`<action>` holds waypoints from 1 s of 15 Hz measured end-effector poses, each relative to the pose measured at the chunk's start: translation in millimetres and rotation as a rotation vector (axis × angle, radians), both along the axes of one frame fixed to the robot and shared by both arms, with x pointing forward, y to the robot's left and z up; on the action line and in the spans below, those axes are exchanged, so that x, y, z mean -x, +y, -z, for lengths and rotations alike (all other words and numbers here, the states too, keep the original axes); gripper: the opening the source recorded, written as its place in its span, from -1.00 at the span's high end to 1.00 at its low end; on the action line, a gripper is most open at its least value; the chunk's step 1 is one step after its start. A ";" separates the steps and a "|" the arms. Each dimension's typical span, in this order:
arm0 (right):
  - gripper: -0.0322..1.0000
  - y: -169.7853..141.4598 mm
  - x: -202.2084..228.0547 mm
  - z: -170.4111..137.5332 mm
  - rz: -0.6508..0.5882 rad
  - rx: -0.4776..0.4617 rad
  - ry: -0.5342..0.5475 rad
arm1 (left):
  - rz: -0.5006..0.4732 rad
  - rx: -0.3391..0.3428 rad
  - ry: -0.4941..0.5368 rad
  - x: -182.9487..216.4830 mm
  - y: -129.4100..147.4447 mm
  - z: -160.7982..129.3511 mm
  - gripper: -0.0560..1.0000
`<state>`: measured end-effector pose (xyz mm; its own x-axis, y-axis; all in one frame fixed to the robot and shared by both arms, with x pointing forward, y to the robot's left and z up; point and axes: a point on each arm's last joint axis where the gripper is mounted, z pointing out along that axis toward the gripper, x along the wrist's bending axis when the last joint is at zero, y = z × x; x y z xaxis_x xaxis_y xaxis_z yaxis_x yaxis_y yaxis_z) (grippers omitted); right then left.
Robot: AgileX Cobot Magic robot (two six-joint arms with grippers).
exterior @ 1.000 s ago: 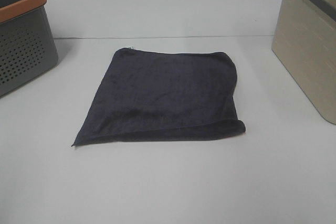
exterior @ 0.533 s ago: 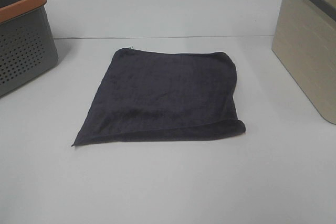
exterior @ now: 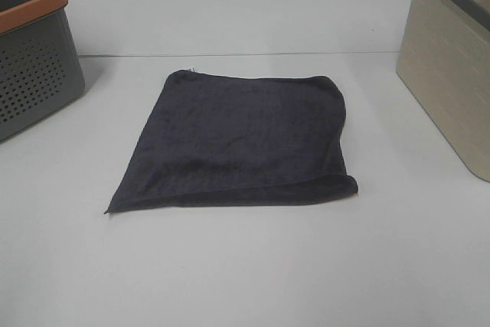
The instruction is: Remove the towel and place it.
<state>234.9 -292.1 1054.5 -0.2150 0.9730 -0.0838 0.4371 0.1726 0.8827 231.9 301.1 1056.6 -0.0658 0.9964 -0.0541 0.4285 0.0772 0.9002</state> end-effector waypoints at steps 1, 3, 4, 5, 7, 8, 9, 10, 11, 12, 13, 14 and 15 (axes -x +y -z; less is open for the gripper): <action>-0.46 -0.1 1.6 0.0 -0.001 -0.002 -0.010 | 0.000 0.000 0.000 0.0 0.0 0.0 -0.60; -0.46 0.2 3.3 0.1 -0.003 -0.007 -0.020 | 0.000 0.000 0.000 0.0 0.0 0.0 -0.60; -0.46 0.2 3.3 0.1 -0.003 -0.007 -0.020 | 0.000 0.000 0.000 0.0 0.0 0.0 -0.60; -0.46 0.2 3.3 0.1 -0.003 -0.007 -0.020 | 0.000 0.000 0.000 0.0 0.0 0.0 -0.60; -0.46 0.2 3.3 0.1 -0.003 -0.008 -0.020 | 0.000 0.000 0.000 0.0 0.0 0.0 -0.60; -0.46 0.2 3.3 0.1 -0.003 -0.008 -0.020 | 0.000 0.000 0.000 0.0 0.0 0.0 -0.60; -0.46 0.2 3.3 0.1 -0.003 -0.008 -0.020 | 0.000 0.000 0.000 0.0 0.0 0.0 -0.60; -0.46 0.2 3.3 0.1 -0.003 -0.008 -0.020 | 0.000 0.000 0.000 0.0 0.0 0.0 -0.60; -0.46 0.2 3.3 0.1 -0.003 -0.008 -0.020 | 0.000 0.000 0.000 0.0 0.0 0.0 -0.60; -0.46 0.2 3.3 0.1 -0.003 -0.008 -0.020 | 0.000 0.000 0.000 0.0 0.0 0.0 -0.60; -0.46 0.2 3.3 0.1 -0.003 -0.008 -0.020 | 0.000 0.000 0.000 0.0 0.0 0.0 -0.60; -0.46 0.2 3.3 0.1 -0.003 -0.008 -0.020 | 0.000 0.000 0.000 0.0 0.0 0.0 -0.60; -0.46 0.2 3.3 0.1 -0.003 -0.008 -0.020 | 0.000 0.000 0.000 0.0 0.0 0.0 -0.60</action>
<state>231.6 -291.9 1054.4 -0.2161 0.9730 -0.0807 0.4186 0.1670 0.8927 231.9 301.1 1056.6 -0.0658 0.9964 -0.0541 0.4285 0.0772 0.9002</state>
